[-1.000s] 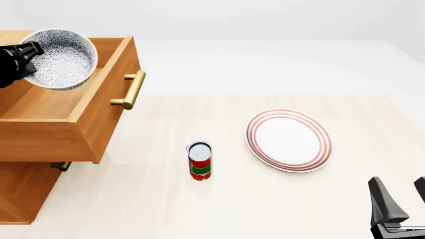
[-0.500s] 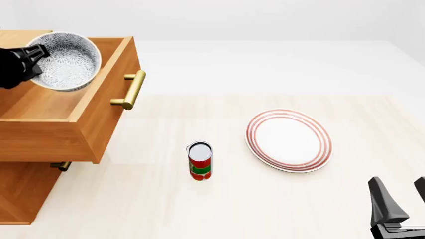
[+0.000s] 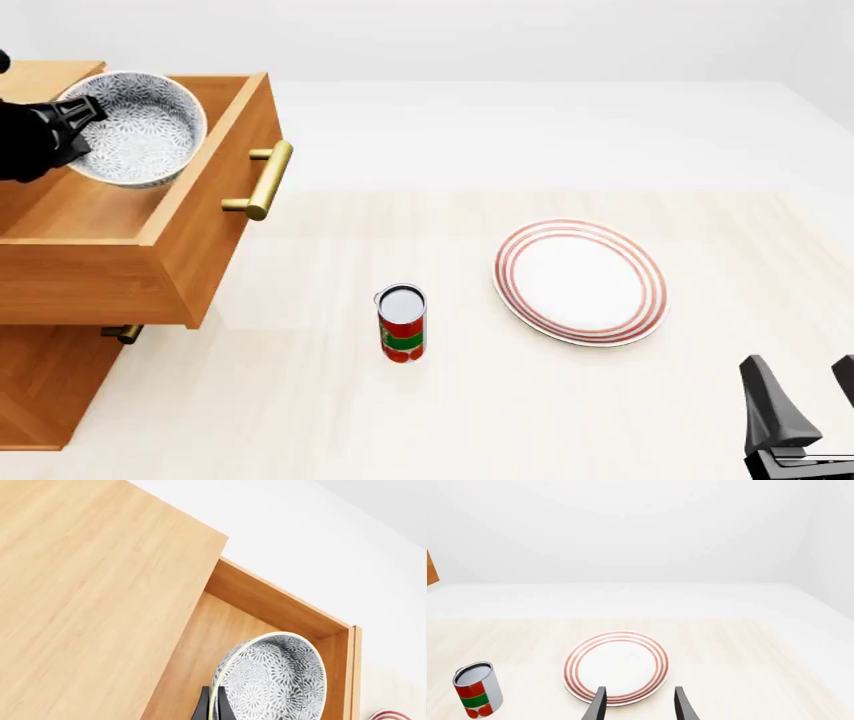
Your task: Put the bowl in the top drawer of the cabinet.
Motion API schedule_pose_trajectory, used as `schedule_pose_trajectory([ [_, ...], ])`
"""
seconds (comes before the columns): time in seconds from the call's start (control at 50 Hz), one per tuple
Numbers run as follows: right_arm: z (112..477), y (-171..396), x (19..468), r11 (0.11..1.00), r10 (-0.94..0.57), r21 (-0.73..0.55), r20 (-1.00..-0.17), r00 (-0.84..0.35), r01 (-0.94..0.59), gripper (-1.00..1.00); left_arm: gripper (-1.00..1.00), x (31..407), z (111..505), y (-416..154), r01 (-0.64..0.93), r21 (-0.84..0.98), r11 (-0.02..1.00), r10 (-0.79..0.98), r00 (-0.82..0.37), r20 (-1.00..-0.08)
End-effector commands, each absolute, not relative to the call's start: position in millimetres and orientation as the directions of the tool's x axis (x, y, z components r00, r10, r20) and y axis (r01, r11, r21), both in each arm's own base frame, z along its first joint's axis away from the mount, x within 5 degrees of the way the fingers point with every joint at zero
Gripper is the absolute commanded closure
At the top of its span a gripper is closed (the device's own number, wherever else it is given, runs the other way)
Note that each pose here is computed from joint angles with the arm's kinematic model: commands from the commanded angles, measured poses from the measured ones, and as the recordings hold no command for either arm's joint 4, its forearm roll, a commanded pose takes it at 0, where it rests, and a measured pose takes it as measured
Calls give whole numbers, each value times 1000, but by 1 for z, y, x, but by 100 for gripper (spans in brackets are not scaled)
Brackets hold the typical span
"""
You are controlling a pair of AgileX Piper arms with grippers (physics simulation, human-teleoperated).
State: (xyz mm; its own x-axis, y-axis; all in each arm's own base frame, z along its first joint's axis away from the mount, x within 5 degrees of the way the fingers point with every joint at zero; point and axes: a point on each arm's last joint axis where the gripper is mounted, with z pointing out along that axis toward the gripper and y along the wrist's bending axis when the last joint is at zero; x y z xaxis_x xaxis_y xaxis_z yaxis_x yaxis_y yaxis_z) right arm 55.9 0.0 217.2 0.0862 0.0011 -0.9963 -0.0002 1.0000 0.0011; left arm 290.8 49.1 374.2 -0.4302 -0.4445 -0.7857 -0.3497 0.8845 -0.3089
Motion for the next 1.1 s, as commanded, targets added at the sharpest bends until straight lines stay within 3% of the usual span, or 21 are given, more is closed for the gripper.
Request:
schedule_pose_trajectory([
  [0.02, 217, 0, 56, 1000, 1, 1, -996, 86, 0, -100, 100, 294, 371, 50, -351, -308, 884, -445, -433, -784],
  [0.52, 217, 0, 56, 1000, 1, 1, -996, 86, 0, -100, 100, 295, 369, 56, -361, -299, 883, -442, -429, -788],
  [0.54, 217, 0, 56, 1000, 1, 1, -996, 86, 0, -100, -100, 295, 370, 56, -360, -298, 884, -440, -429, -788],
  [1.1, 217, 0, 56, 1000, 1, 1, -996, 86, 0, -100, -100, 288, 380, 53, -349, -297, 889, -432, -423, -796],
])
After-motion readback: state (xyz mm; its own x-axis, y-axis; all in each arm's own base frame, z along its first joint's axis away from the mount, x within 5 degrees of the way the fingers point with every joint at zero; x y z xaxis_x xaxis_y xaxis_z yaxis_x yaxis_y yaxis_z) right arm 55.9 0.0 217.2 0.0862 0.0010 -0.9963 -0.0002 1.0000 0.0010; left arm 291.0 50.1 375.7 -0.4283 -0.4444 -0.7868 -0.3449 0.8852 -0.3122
